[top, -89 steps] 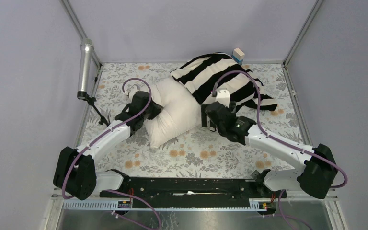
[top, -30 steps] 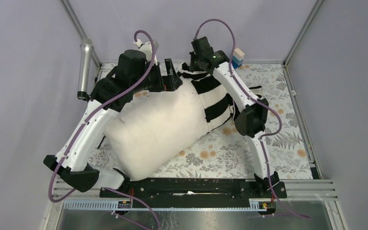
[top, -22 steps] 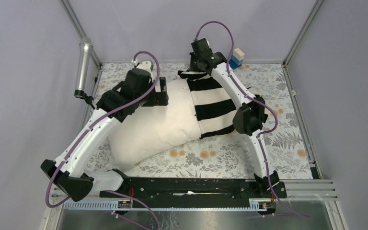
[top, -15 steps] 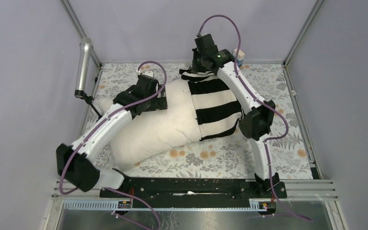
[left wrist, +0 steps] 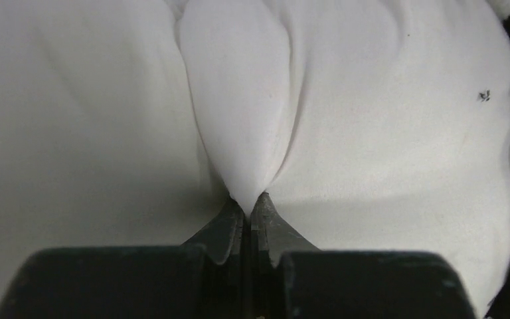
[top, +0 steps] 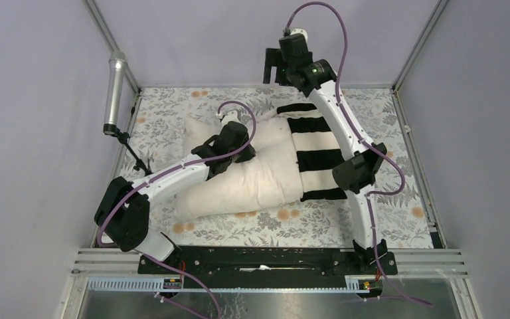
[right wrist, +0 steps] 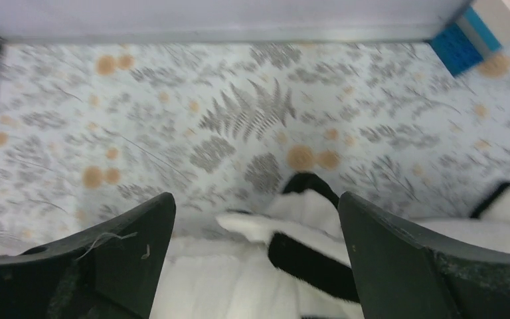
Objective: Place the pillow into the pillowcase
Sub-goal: Stuff the pillow into the pillowcase.
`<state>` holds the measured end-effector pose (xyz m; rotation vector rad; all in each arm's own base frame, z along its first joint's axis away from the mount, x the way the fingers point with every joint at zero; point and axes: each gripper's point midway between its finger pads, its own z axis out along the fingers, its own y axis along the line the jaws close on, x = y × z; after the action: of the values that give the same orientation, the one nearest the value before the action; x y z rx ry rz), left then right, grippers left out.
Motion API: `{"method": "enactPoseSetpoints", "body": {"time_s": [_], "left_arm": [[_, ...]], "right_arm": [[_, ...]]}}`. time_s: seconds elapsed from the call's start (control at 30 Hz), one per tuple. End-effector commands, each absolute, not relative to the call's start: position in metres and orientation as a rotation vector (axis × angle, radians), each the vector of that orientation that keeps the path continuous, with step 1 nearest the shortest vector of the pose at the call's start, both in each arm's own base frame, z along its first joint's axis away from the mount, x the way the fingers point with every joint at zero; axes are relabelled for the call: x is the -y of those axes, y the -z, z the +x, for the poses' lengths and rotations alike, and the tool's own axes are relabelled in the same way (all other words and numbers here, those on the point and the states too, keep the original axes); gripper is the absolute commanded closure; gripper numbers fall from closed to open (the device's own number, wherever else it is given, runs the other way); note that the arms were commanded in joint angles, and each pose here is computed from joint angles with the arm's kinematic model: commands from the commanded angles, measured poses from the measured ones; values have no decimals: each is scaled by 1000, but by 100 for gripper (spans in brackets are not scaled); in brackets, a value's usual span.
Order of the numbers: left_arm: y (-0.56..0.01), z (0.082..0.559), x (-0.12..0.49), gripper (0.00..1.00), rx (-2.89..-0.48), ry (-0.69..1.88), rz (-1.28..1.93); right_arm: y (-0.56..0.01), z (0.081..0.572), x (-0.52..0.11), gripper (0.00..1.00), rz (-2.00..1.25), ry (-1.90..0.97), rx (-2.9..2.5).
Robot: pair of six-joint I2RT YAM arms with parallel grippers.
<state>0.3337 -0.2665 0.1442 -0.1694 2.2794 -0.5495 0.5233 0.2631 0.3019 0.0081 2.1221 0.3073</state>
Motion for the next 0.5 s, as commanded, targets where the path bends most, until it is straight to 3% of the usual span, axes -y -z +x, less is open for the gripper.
{"method": "enactPoseSetpoints", "body": {"time_s": [0.0, 0.07, 0.23, 0.47], "left_arm": [[-113, 304, 274, 100, -2410, 617, -239], [-116, 306, 276, 100, -2398, 634, -259], [-124, 308, 280, 100, -2379, 682, -262], [-129, 310, 283, 100, -2371, 701, -241]], "right_arm": [[-354, 466, -242, 2, -8, -123, -2033], [-337, 444, -231, 6, -15, -20, -2053], [-275, 393, -209, 33, -32, 83, -2168], [-221, 381, -201, 33, -53, 210, -2238]]}}
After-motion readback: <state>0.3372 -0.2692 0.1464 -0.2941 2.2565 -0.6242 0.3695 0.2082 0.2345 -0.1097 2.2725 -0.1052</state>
